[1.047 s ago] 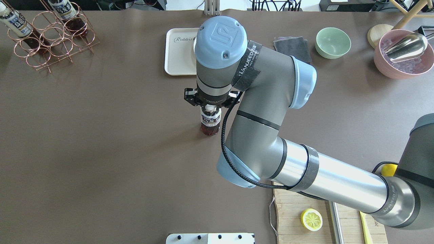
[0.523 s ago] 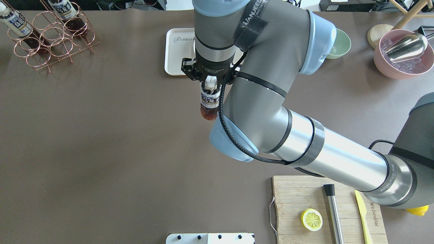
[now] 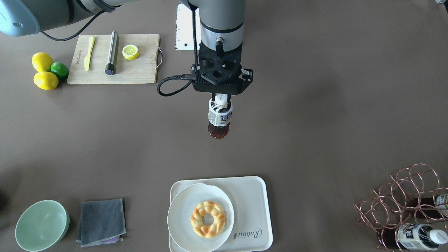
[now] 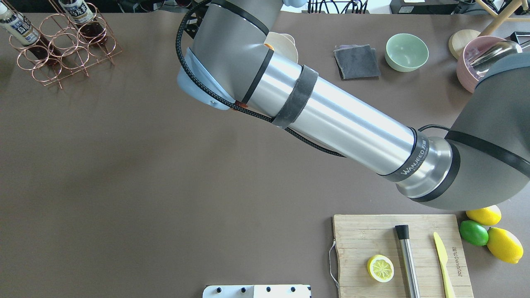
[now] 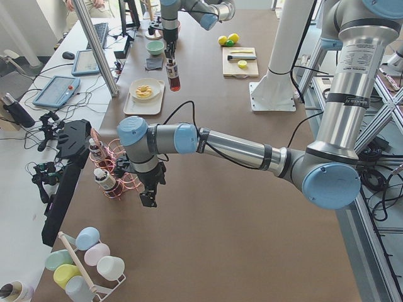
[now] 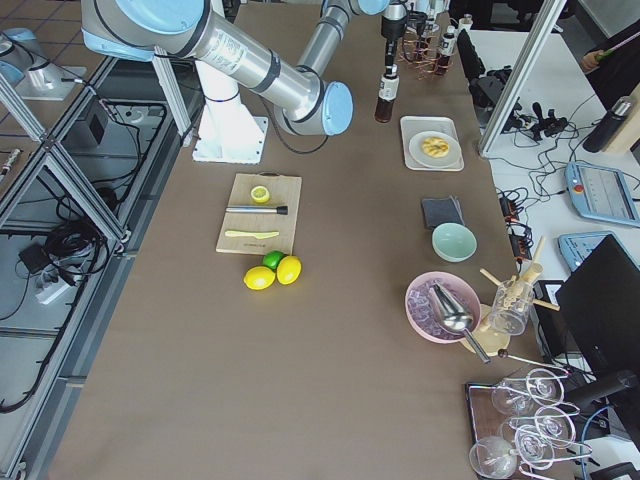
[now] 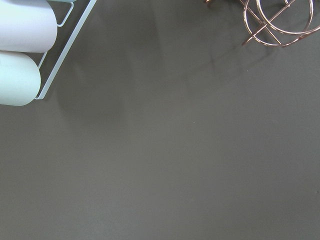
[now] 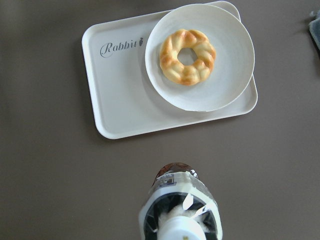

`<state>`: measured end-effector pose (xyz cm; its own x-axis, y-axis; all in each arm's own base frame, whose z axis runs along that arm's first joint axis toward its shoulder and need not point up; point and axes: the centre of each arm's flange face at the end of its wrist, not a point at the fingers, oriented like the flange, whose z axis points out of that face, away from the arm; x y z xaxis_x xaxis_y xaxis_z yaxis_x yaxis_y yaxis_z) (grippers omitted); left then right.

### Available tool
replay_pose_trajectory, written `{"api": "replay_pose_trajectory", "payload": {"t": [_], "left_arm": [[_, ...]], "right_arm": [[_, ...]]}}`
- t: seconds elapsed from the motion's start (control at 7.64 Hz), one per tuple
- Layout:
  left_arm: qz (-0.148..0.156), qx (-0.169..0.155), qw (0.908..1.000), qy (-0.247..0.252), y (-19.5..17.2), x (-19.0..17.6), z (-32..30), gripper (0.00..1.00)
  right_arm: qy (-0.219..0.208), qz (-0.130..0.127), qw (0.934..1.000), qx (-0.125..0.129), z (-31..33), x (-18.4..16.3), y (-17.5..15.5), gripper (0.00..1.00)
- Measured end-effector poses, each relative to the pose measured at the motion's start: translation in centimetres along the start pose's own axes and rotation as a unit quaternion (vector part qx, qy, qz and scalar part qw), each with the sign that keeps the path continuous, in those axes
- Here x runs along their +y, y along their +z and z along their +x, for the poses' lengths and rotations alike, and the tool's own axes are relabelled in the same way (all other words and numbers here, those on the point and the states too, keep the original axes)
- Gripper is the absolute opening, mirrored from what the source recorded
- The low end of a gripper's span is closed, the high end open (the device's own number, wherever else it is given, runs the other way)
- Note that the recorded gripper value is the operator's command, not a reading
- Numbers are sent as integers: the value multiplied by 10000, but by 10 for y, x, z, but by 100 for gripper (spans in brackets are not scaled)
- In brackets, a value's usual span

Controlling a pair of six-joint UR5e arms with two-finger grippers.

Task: Place tea on tray
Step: 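Carry the tea bottle with the right gripper over the white tray beside the plate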

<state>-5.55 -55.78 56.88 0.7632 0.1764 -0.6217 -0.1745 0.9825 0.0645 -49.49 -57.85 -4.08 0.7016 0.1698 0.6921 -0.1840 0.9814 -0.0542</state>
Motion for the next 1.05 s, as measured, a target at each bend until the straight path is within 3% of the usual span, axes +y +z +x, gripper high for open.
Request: {"api": "replay_pose_trajectory", "payload": {"t": [0.39,1.05], "left_arm": [[-64,21,10000,-51,6,-3,-5,98],[-92,29,9999,-75,4,-28,-8,98]], "right_arm": [[56,74,9999,-39,-32,-76,26,0],[-146,412,9982,-421,-47,-125,78,0]]}}
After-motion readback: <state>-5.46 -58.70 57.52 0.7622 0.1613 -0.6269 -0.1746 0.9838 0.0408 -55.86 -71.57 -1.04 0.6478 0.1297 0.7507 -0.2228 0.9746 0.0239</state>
